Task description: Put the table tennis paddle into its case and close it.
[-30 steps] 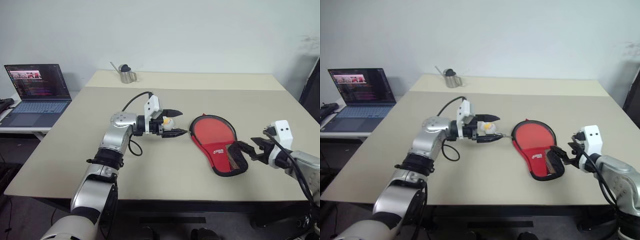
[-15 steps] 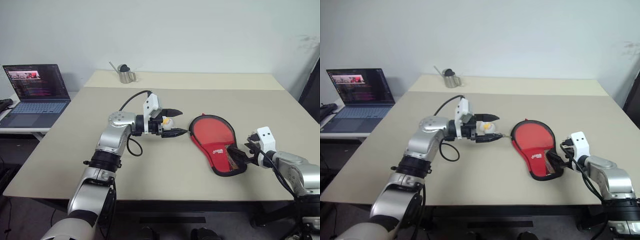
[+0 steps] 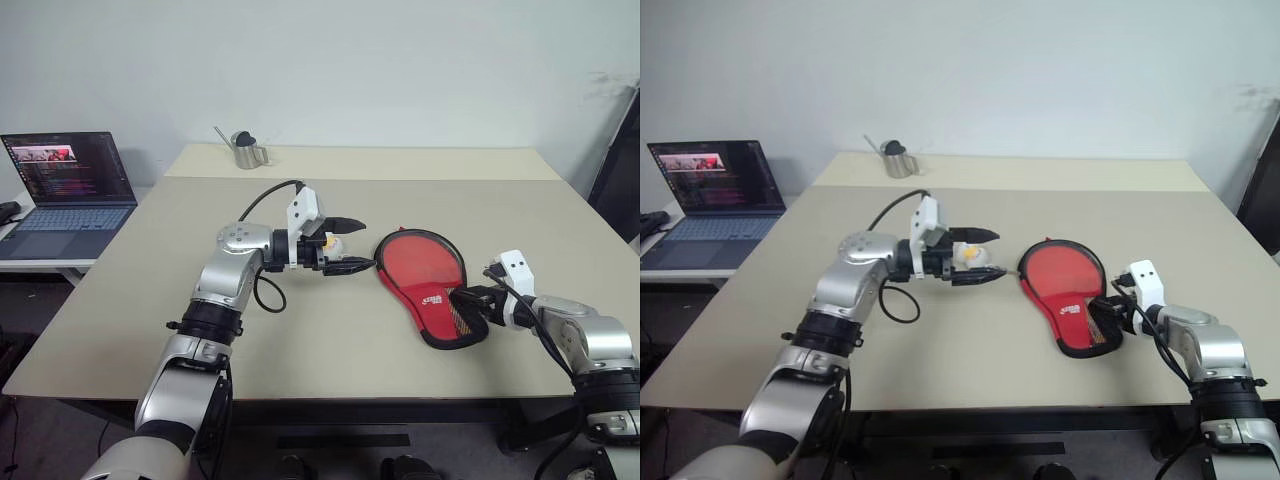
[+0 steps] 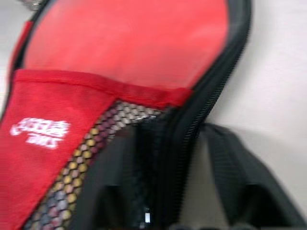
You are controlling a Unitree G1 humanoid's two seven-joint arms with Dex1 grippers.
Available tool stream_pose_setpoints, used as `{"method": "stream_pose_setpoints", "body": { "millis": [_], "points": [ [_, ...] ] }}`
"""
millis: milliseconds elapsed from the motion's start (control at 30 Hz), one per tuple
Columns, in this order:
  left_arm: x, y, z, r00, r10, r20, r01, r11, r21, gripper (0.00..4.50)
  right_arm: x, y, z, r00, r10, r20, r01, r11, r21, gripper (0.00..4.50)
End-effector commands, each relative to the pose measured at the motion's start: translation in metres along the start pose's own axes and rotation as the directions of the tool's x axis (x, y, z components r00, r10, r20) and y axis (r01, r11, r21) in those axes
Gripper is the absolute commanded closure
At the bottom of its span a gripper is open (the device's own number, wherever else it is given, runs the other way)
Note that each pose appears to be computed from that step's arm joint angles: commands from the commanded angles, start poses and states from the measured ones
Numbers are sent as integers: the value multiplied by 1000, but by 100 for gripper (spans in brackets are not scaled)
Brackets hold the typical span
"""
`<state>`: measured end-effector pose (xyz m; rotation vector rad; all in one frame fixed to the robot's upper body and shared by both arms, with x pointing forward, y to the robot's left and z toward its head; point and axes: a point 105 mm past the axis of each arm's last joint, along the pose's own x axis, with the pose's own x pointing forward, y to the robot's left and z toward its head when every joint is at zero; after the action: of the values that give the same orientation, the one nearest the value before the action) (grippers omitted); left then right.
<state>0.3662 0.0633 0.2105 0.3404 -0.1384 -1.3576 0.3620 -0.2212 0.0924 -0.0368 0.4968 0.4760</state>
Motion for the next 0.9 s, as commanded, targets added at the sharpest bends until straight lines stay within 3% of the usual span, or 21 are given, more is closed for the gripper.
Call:
{"method": "stream_pose_setpoints", "body": {
  "millis": [33,133,167,533,900],
  "points": [
    [-6,1,6,1000,3,3,-3,999,34,45,7,12,-17,997,34,-75,-34,999,4,351],
    [-12,0,0,1000,2,-19,-2,1000,22,45,10,16,-21,996,35,-85,-35,999,6,444],
    [-15,0,-3,1000,1,-31,-1,1000,14,45,10,18,-21,996,34,-84,-33,999,11,448],
    [-56,-21,-42,976,-122,-178,104,989,-105,45,13,56,-5,999,41,-6,-40,993,112,448],
    [-59,-45,-37,955,-258,-147,234,959,-161,45,15,93,2,999,40,14,-42,980,197,448]
  ]
}}
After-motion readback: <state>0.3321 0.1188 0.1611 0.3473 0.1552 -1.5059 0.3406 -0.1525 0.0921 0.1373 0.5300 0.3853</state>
